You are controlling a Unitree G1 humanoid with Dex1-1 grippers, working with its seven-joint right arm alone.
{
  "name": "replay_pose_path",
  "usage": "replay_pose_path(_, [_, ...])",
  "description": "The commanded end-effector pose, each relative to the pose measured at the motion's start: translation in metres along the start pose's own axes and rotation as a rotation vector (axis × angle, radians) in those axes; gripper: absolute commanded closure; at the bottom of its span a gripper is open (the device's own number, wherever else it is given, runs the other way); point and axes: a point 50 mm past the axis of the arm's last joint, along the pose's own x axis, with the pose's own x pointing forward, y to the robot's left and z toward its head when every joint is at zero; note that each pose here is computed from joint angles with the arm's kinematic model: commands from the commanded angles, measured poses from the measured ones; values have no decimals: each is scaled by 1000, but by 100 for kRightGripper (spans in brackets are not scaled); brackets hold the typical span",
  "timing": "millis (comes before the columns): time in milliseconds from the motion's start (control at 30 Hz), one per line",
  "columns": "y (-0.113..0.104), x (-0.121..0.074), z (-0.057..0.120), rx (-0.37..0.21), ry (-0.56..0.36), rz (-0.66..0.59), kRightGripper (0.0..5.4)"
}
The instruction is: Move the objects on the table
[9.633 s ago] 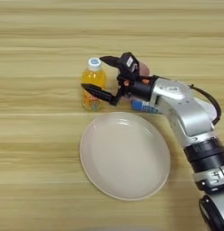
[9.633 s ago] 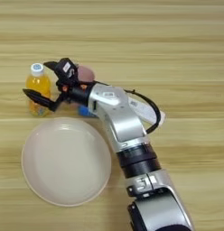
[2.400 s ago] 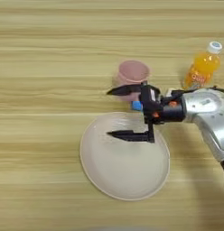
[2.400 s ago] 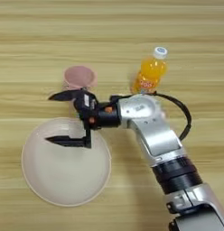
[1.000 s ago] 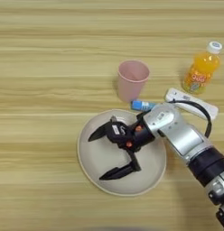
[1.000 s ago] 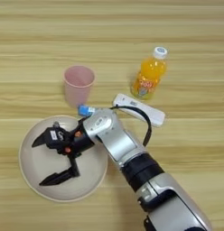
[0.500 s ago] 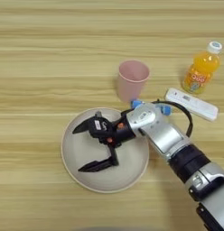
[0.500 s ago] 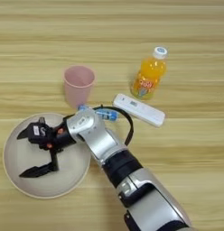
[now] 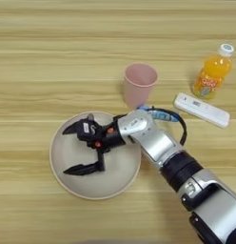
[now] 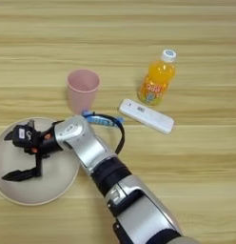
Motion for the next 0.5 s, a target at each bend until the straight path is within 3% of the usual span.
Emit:
replay_pose_path(33, [-19,1,32,-109,-43,-63,2])
replay_pose_path(500, [-24,25,47,-74,-112,-101,2])
